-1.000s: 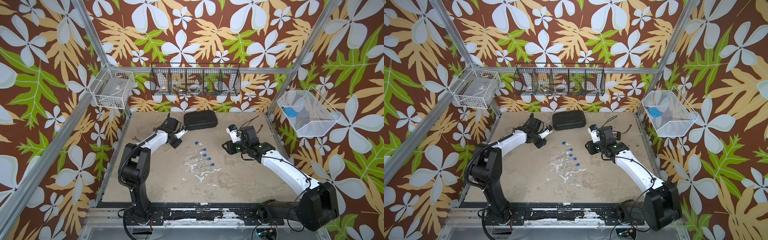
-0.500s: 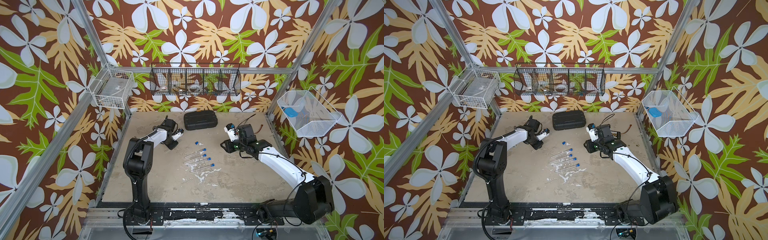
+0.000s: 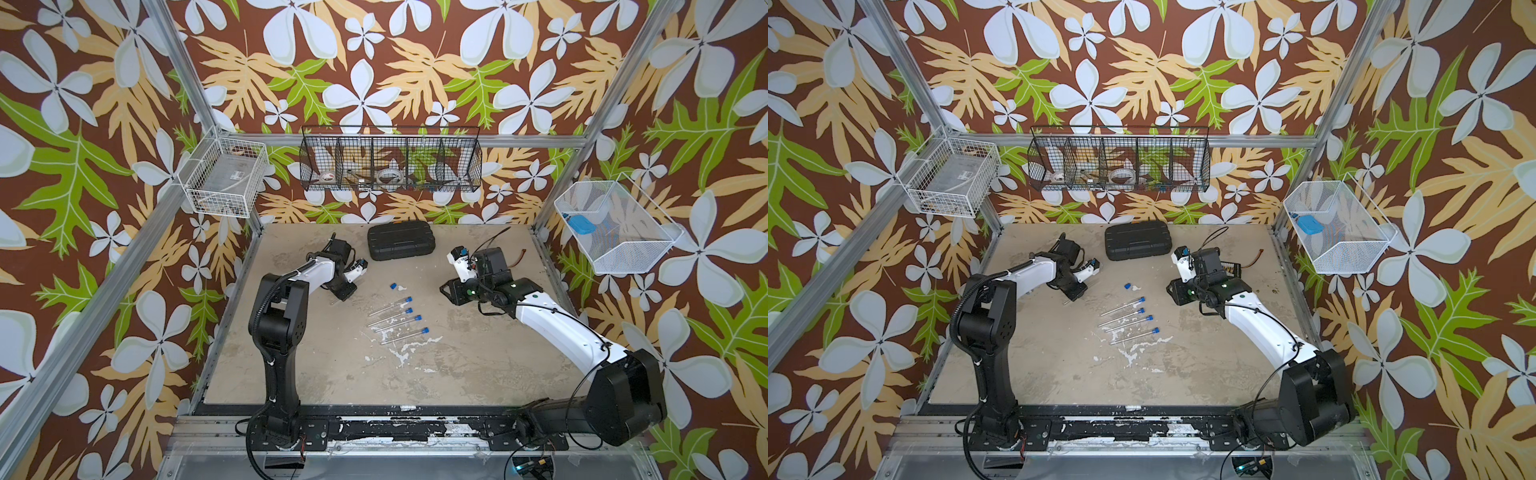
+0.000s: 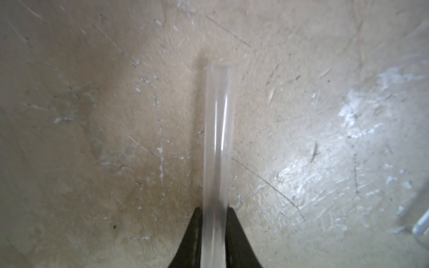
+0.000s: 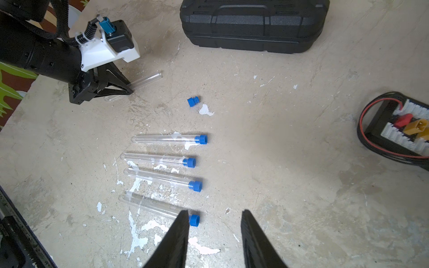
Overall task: Insert stoppers into test tubes
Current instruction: Pick up the test tube at the center of the board.
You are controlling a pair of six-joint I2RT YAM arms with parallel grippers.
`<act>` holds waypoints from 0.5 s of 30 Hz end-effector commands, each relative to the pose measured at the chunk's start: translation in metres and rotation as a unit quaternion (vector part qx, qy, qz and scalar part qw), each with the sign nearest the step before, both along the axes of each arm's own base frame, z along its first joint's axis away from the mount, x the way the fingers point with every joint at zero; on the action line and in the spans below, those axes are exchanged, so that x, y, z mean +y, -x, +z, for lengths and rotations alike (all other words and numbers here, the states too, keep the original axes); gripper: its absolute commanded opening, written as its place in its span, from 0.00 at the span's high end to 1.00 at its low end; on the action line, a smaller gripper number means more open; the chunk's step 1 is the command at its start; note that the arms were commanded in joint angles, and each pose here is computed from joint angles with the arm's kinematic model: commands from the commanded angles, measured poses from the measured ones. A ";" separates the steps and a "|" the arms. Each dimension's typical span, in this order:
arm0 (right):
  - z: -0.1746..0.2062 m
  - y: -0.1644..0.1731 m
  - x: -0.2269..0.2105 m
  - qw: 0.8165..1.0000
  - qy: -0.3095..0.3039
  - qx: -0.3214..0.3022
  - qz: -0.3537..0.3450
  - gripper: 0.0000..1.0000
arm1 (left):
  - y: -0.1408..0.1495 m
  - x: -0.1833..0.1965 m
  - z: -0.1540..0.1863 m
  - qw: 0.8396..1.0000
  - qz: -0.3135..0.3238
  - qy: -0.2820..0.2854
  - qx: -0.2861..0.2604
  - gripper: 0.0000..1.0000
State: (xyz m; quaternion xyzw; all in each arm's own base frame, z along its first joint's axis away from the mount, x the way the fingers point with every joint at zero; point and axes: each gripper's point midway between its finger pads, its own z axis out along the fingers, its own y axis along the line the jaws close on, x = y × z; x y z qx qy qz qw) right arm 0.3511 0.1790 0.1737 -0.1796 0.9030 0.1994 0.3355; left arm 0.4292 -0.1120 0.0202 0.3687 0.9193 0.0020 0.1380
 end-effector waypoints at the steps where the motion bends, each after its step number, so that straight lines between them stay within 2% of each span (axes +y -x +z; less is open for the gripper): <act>1: 0.003 0.001 -0.001 1.000 0.000 -0.006 -0.001 0.60 | 0.011 0.005 -0.012 1.000 -0.006 -0.010 0.028 0.86; 7: 0.008 0.002 -0.001 1.000 -0.006 -0.012 -0.004 0.61 | 0.007 0.009 0.002 1.000 -0.005 -0.019 0.006 0.90; 15: 0.025 0.010 0.001 0.999 -0.036 -0.035 -0.001 0.61 | 0.002 -0.002 0.075 0.995 -0.029 0.027 -0.094 0.91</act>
